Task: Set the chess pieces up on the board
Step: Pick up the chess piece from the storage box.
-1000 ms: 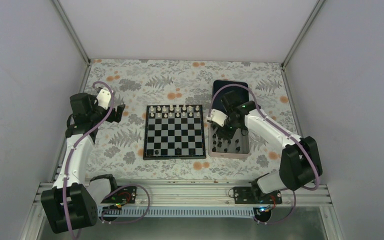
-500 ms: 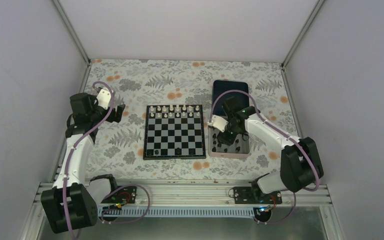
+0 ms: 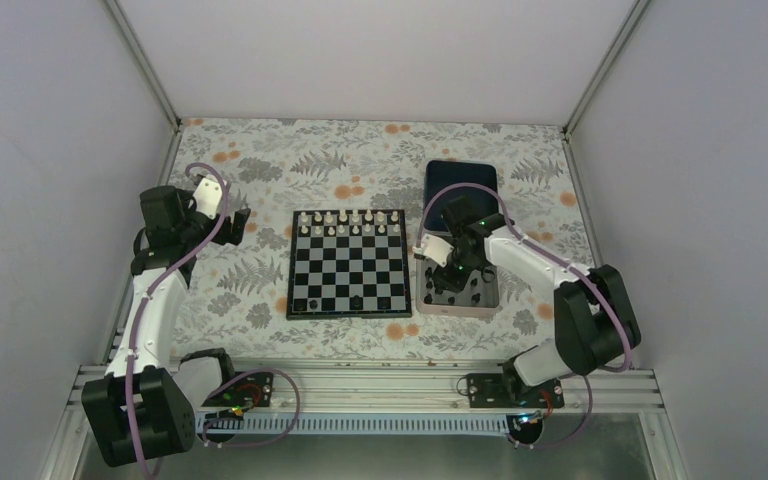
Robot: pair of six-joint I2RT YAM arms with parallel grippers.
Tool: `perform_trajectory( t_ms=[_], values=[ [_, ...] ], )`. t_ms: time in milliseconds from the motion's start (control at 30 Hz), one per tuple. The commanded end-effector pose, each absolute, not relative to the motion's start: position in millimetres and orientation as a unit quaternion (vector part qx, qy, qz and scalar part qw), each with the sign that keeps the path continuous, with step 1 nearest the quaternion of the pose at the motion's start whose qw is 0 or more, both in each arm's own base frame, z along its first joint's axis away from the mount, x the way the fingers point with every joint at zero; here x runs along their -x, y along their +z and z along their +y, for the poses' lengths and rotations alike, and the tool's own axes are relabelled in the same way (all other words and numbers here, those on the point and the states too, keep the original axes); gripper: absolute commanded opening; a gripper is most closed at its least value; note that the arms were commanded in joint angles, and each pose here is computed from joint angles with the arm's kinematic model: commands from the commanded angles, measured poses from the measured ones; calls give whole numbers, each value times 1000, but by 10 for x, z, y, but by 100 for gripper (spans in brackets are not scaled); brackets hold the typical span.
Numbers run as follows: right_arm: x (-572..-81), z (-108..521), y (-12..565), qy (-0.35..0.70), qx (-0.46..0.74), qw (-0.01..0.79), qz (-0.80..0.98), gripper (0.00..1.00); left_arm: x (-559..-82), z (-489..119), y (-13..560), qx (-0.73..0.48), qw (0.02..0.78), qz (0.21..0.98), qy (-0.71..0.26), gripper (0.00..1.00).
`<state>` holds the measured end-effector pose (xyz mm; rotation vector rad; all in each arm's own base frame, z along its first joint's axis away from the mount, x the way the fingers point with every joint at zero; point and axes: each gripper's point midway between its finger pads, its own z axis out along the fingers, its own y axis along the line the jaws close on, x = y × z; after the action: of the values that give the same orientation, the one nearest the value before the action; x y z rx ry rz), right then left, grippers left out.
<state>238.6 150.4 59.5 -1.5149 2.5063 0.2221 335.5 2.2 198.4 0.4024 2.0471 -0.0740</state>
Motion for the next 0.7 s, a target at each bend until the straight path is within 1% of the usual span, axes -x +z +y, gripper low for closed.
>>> perform_trajectory(
  t_ms=[0, 133, 333, 467, 667],
  values=[
    [-2379, 1534, 489, 92, 508, 90, 851, 38, -3358, 19, 2023, -165, 511, 843, -34, 100],
    [-2360, 1538, 465, 96, 509, 83, 852, 32, -3351, 21, 2029, -165, 512, 842, -32, 100],
    [-2319, 1508, 464, 94, 507, 79, 853, 29, -3351, 16, 2025, -165, 511, 843, -34, 100],
    [-2292, 1501, 437, 96, 505, 74, 855, 23, -3347, 12, 2022, -167, 511, 843, -35, 100],
    [-2281, 1508, 438, 101, 500, 71, 857, 23, -3345, 11, 2032, -166, 512, 842, -35, 100]
  ],
)
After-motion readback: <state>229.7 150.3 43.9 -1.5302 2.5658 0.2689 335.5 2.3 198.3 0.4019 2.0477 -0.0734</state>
